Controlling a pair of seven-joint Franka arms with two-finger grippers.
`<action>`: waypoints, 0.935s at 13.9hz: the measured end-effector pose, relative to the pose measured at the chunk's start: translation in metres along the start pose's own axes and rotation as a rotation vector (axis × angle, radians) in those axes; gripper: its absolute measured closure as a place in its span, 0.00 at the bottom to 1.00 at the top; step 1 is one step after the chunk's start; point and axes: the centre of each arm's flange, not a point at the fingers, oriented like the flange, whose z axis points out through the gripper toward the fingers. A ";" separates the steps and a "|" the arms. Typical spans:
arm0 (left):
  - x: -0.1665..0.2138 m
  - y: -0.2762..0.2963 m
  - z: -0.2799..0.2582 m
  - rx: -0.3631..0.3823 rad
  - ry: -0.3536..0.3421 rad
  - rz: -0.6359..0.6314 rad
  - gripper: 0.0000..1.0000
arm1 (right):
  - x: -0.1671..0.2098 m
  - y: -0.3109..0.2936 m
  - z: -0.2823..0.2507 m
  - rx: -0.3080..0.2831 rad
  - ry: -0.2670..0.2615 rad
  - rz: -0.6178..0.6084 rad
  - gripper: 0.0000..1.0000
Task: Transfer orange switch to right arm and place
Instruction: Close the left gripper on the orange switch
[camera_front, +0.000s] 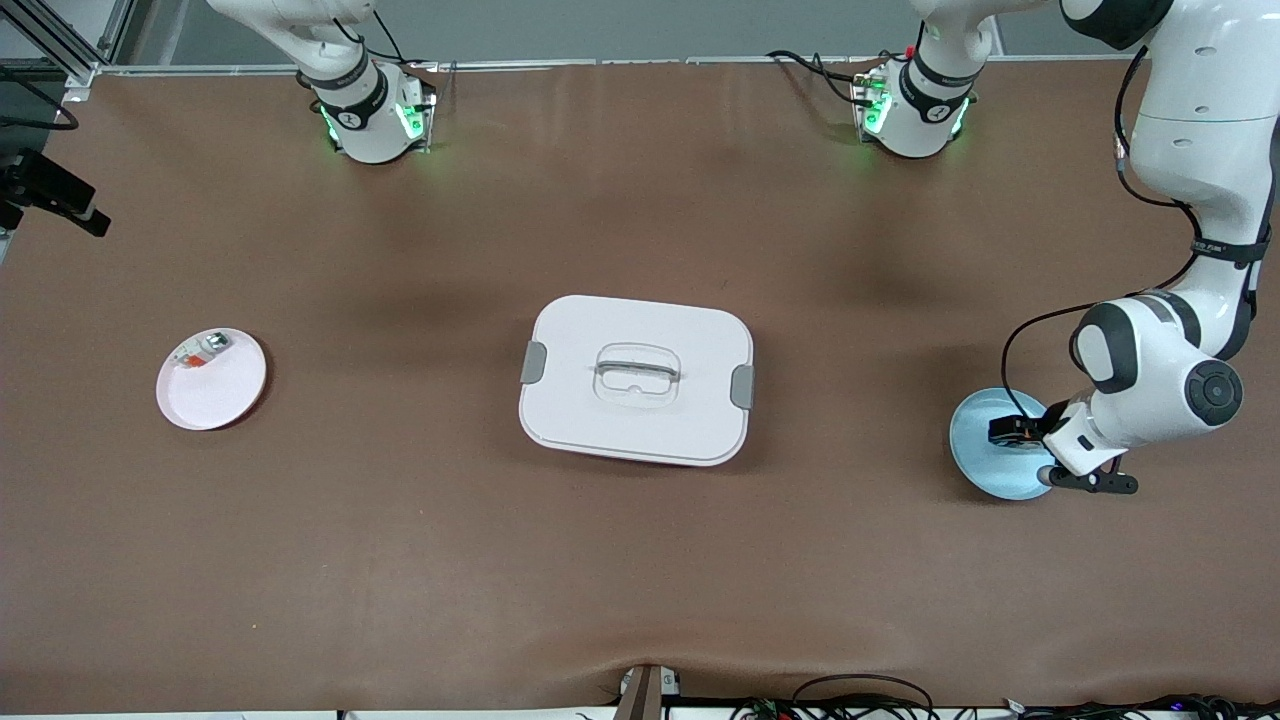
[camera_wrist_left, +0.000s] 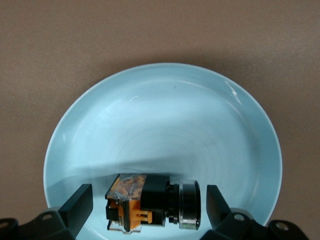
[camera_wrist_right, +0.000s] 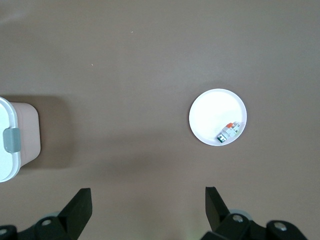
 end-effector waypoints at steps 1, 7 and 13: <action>0.000 0.000 0.001 0.000 -0.001 0.000 0.00 | 0.000 0.000 0.000 0.000 0.000 0.000 0.00; 0.000 0.002 0.005 -0.002 -0.004 -0.011 0.00 | 0.000 0.001 0.000 -0.001 0.002 0.003 0.00; 0.000 0.002 0.008 -0.002 -0.005 -0.012 0.00 | 0.001 0.002 -0.010 -0.001 0.034 0.004 0.00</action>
